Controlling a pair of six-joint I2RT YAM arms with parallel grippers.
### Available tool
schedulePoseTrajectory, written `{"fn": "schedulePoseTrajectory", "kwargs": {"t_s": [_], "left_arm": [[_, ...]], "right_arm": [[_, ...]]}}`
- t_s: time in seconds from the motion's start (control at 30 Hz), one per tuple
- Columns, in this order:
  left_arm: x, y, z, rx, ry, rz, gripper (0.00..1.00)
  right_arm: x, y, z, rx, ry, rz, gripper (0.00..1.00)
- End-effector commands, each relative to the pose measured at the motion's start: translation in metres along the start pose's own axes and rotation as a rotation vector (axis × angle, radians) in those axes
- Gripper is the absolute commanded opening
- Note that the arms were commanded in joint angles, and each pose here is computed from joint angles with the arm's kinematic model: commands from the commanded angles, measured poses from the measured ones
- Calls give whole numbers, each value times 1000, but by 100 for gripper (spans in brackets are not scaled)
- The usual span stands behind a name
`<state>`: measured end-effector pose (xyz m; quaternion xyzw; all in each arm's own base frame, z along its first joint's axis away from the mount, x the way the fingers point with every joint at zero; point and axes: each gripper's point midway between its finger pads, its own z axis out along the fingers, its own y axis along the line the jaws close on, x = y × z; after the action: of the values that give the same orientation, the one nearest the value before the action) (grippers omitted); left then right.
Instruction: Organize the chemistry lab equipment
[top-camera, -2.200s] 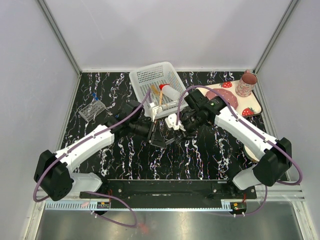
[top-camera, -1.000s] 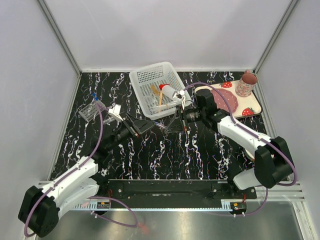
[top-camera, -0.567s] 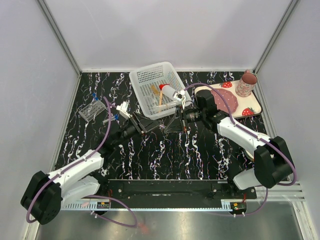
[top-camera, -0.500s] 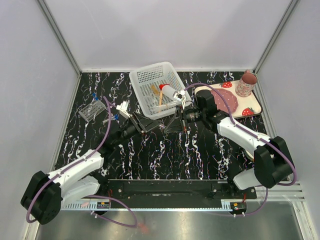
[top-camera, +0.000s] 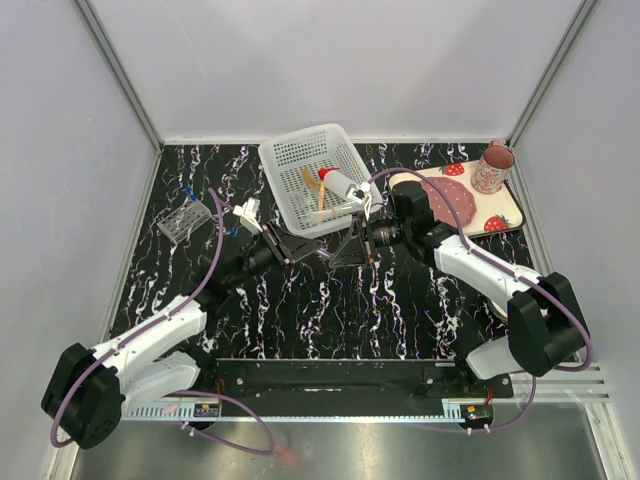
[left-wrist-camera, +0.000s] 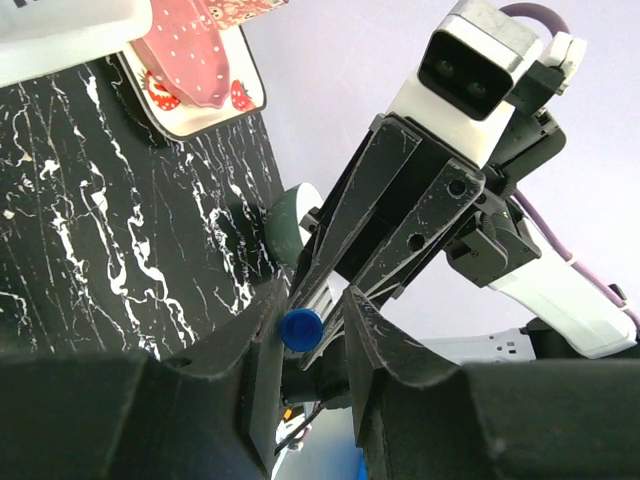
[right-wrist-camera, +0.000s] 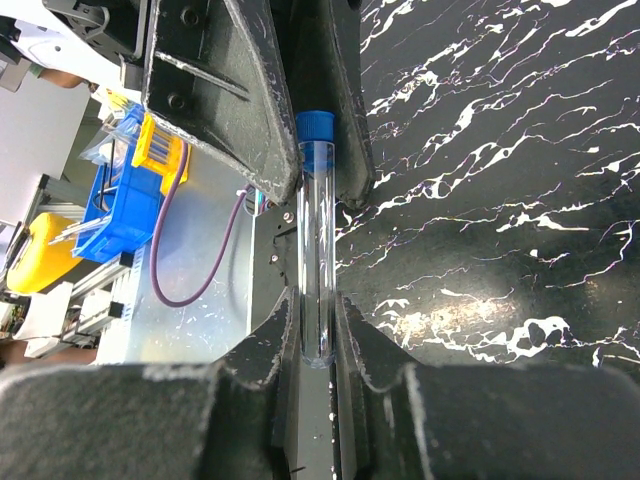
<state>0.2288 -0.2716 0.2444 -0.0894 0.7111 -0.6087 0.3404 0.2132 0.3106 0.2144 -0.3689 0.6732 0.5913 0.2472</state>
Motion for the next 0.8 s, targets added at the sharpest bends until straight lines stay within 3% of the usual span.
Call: {"fn": "schedulePoseTrajectory", "kwargs": {"t_s": [0.0, 0.1, 0.27, 0.4, 0.43, 0.47, 0.53, 0.57, 0.67, 0.77], "left_arm": [[-13, -31, 0, 56, -27, 88, 31], [-12, -31, -2, 46, -24, 107, 29], [-6, -33, -2, 69, 15, 111, 9], [-3, -32, -3, 74, 26, 107, 4], [-3, -30, -4, 66, 27, 104, 3], [-4, -31, -6, 64, 21, 108, 3], [-7, -21, -7, 13, 11, 108, 3], [-9, -18, -10, -6, 3, 129, 3], [-27, 8, -22, -161, -39, 189, 3], [-53, 37, -44, -353, -76, 283, 4]], "right_arm": [[-7, 3, -2, -7, -21, -51, 7], [-6, 2, -2, -5, -19, -51, 7], [-5, 1, -2, -1, -17, -55, 8], [-4, 1, -3, 1, -12, -73, 13], [-3, 1, -4, 2, -8, -74, 17], [-2, 1, -4, 4, -5, -91, 32], [-4, -1, -7, 17, -3, -120, 49], [-5, -1, -10, 24, -1, -153, 67], [-9, -8, -28, 61, -11, -177, 88], [-16, -17, -50, 112, -36, -224, 96]]}}
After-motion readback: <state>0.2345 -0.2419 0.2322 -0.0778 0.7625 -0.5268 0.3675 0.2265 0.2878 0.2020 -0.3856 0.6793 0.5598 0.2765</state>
